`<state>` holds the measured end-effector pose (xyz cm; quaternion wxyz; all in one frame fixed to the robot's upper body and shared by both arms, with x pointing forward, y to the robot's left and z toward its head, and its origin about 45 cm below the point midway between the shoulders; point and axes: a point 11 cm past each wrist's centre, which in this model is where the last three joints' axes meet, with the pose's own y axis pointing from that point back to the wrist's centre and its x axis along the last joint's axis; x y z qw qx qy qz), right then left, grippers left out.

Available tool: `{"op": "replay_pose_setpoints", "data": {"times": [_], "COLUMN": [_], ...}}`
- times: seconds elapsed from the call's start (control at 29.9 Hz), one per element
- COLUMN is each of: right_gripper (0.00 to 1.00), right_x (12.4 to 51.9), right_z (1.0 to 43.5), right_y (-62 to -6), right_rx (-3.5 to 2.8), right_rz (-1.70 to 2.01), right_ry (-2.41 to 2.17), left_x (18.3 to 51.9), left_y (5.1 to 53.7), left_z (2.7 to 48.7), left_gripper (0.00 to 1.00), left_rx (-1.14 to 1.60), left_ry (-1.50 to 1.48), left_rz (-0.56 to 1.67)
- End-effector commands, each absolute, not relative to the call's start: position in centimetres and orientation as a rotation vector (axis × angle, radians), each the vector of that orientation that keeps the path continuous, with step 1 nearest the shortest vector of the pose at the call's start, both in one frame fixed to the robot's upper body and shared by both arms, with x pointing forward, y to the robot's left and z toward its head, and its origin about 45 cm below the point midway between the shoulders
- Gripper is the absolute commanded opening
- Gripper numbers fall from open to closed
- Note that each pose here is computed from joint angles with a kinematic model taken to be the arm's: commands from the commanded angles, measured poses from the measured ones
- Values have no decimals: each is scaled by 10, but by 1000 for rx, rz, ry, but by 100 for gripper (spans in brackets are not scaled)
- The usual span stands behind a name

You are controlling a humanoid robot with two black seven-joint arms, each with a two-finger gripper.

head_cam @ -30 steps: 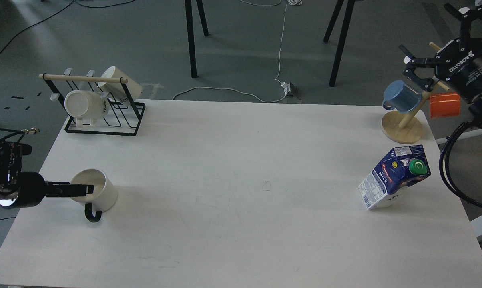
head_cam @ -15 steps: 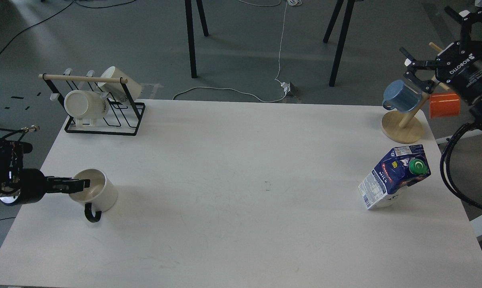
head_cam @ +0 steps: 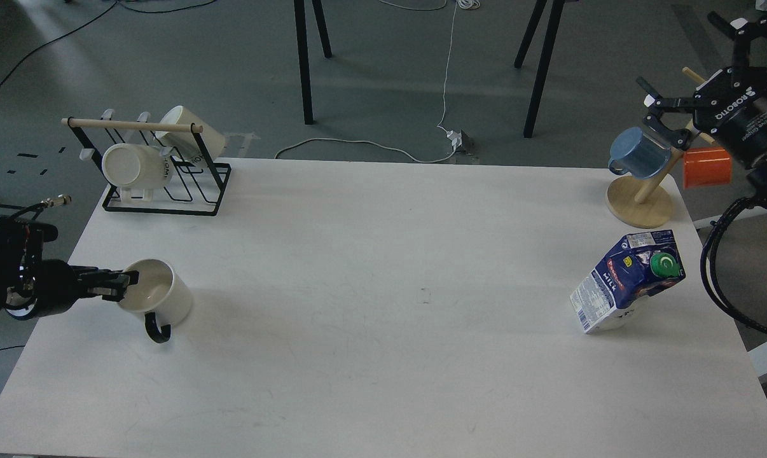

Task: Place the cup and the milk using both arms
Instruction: 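Carry the white mug with the left gripper toward table center and lower it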

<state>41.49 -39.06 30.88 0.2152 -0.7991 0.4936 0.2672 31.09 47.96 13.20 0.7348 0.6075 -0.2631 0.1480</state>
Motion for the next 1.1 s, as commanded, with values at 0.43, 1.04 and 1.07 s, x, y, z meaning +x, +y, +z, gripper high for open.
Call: {"op": "replay_pose_setpoints", "data": {"times": [0.43,1.04,1.07], "right_gripper": [99,99,99], "right_x": [415,413,412], "right_z": [307,306,305], "right_y": [-396,-406,-406], "right_rx": [-2210,-2207,-2207], "right_rz": [740,736,737], "right_ry": [1394,1428,1427], "left_x": [388,361,361], "left_y": [286,151,151], "left_z": [184,137,136], "left_gripper": [1,1,1], "left_rx": [1054,904,905], "left_ry": [-895,-981,-980], "left_rz": [25,-225,-228]}}
